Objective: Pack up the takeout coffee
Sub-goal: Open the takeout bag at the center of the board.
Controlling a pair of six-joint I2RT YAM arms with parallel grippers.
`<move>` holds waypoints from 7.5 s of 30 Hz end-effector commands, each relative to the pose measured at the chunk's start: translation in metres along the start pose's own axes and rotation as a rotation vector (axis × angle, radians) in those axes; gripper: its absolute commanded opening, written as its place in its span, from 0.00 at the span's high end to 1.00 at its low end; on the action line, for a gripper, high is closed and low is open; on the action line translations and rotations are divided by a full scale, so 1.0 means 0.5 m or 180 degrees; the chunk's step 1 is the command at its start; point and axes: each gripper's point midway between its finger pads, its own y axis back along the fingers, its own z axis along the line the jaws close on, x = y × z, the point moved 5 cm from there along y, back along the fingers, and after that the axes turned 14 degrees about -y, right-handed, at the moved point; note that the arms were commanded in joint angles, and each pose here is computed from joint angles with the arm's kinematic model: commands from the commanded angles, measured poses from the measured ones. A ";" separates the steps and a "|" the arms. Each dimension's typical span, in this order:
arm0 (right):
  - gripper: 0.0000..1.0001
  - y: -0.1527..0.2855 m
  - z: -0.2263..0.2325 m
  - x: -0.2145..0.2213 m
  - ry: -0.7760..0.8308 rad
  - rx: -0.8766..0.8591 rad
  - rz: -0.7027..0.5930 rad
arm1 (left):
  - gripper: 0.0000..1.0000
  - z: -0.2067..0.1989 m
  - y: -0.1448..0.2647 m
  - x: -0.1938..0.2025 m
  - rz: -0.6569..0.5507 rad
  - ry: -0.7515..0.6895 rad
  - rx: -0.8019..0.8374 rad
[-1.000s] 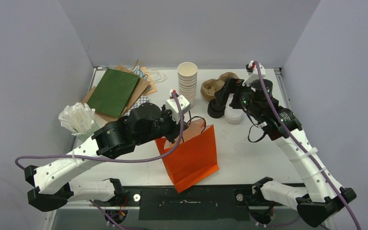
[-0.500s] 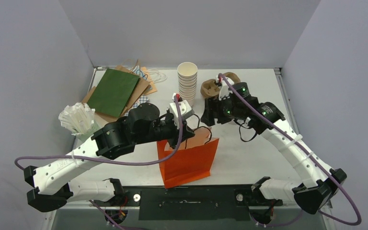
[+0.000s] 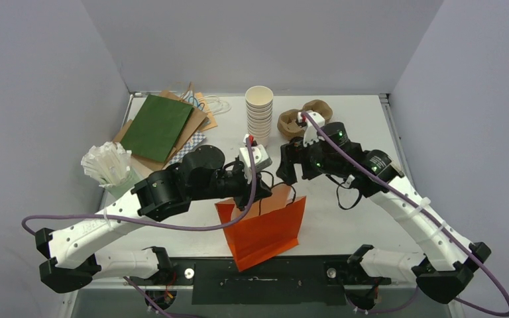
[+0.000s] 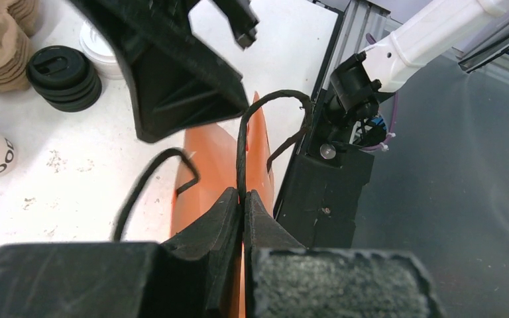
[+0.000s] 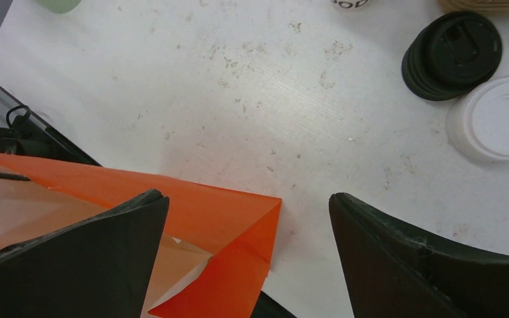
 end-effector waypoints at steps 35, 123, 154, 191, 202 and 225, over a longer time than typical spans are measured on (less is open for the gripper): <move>0.88 -0.050 0.010 -0.053 0.0199 0.0018 -0.0230 | 1.00 -0.021 0.003 -0.027 -0.0257 -0.0032 0.0249; 0.64 -0.177 -0.005 -0.118 0.0595 -0.0113 -0.0562 | 0.08 0.228 0.143 0.019 -0.0101 0.0517 -0.1017; 0.18 -0.121 0.013 -0.115 0.0659 -0.0114 -0.0287 | 1.00 0.222 0.008 0.078 0.0933 0.0362 -0.1495; 0.27 -0.143 0.016 -0.118 0.0696 0.0115 -0.0218 | 1.00 0.209 0.079 0.076 0.1098 0.0209 -0.1533; 0.27 -0.209 0.059 -0.063 0.1120 0.0136 0.0310 | 1.00 0.205 0.090 0.042 0.0784 0.0097 -0.1466; 0.34 -0.151 -0.058 -0.147 0.0309 0.0967 -0.0470 | 1.00 0.212 0.117 0.080 0.1150 0.0032 -0.1670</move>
